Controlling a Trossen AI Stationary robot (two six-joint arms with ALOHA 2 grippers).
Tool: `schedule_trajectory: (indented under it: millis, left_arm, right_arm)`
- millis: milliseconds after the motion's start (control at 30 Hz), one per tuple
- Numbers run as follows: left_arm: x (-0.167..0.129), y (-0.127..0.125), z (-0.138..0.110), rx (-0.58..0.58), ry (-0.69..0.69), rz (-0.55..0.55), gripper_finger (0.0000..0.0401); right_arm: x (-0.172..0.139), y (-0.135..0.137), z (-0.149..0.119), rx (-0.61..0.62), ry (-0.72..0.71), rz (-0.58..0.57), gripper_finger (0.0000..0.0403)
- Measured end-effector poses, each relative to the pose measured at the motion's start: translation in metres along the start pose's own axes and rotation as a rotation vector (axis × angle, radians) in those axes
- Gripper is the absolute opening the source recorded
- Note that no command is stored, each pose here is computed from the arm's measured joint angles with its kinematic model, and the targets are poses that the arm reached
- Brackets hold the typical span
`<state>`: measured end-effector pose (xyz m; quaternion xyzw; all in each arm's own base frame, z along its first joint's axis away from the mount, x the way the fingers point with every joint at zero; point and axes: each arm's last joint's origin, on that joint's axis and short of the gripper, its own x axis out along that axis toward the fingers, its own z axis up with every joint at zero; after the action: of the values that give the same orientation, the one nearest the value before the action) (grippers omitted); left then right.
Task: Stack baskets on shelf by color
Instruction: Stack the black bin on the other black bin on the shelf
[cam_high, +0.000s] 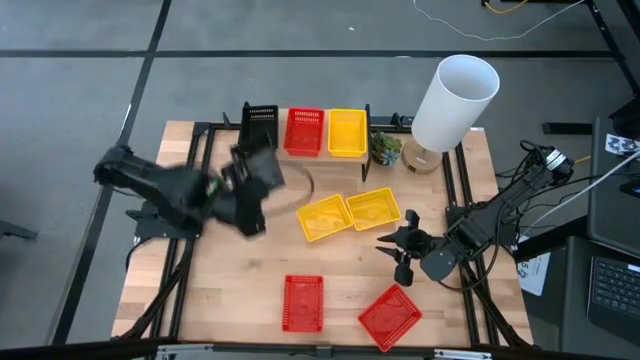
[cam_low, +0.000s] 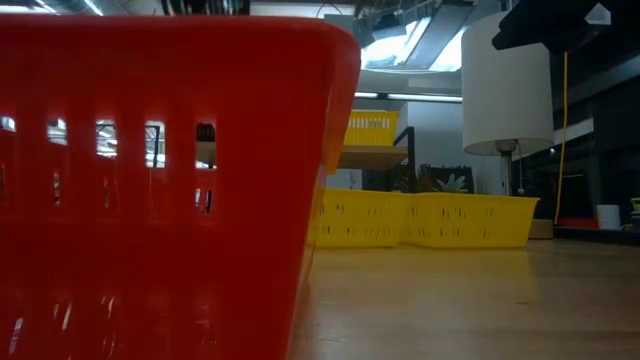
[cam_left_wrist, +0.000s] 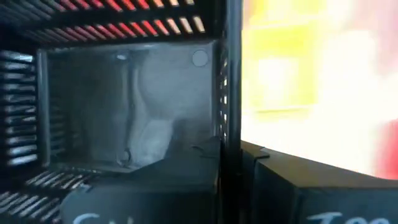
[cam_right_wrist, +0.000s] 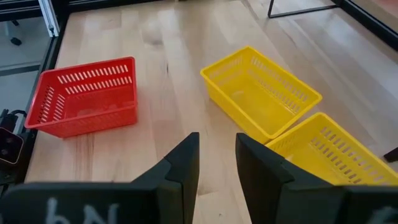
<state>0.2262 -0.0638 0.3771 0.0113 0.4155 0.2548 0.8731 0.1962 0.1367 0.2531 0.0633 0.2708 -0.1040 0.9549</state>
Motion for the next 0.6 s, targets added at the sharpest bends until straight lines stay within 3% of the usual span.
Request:
schedule_trajectory:
  millis: [133, 267, 600]
  left_arm:
    - [0.013, 0.050, 0.006, 0.126, 0.083, 0.100, 0.0000]
    - [0.025, 0.086, 0.012, 0.261, 0.137, 0.047, 0.0000]
    - [0.048, 0.155, 0.019, 0.219, 0.119, -0.097, 0.0000]
  right_arm:
    - [0.000, 0.000, 0.000, 0.000, 0.000, 0.000, 0.0103]
    - [0.000, 0.000, 0.000, 0.000, 0.000, 0.000, 0.0103]
    - [0.000, 0.000, 0.000, 0.000, 0.000, 0.000, 0.0103]
